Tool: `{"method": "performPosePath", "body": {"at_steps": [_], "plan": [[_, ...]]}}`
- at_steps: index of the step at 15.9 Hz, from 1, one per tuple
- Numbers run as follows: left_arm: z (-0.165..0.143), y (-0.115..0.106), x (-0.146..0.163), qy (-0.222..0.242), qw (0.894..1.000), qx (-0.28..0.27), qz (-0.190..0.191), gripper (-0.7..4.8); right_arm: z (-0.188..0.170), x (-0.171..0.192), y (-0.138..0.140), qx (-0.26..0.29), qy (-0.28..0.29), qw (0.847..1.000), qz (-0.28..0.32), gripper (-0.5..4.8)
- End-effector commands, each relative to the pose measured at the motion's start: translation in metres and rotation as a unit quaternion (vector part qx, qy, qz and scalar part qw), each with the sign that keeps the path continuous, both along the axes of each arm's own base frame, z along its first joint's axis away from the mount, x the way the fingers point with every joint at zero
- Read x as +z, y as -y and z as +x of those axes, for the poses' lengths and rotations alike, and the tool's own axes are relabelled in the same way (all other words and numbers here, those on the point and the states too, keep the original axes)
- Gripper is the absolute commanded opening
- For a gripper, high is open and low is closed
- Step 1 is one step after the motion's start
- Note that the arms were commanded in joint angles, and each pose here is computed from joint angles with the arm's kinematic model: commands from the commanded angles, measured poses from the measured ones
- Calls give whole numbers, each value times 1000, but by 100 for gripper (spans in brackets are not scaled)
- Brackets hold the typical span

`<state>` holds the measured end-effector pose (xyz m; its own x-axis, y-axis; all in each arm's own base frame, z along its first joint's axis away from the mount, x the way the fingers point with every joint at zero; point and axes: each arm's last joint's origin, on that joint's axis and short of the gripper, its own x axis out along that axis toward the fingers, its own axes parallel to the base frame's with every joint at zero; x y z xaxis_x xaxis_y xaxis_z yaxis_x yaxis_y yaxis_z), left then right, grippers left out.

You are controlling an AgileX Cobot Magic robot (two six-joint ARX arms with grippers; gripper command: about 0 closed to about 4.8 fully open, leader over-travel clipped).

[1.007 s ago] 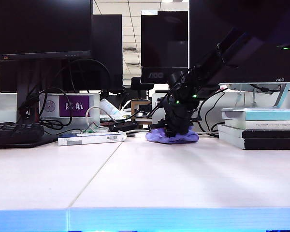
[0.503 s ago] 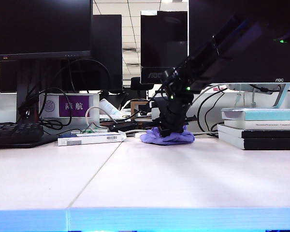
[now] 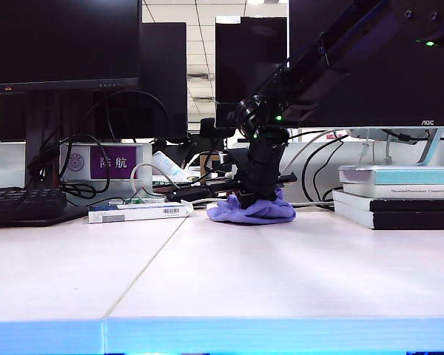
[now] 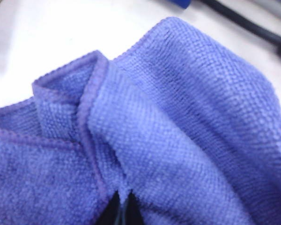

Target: Wipe the table from front to back using the rag.

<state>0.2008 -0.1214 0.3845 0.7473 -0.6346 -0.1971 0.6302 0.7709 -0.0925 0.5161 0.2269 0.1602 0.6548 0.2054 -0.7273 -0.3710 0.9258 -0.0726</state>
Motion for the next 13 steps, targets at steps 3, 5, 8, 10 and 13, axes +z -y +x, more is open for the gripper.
{"method": "performPosePath", "body": {"at_steps": [3,5,8,10,13], "plan": [[-1,0,3,5,1000,1,-4,-4,-13,-27,0,12,-91,995,-27,-6],[-1,0,3,5,1000,0,-4,-4,-13,-27,-1,6,-93,995,-21,-6],[-1,0,3,6,1000,0,-4,-4,-13,-27,0,2,-94,995,-19,-6],[-1,0,3,6,1000,0,-4,-4,-13,-25,0,2,-90,996,-18,-6],[-1,0,3,6,1000,0,-4,-4,-26,-28,6,1,-49,999,-1,-6]]}}
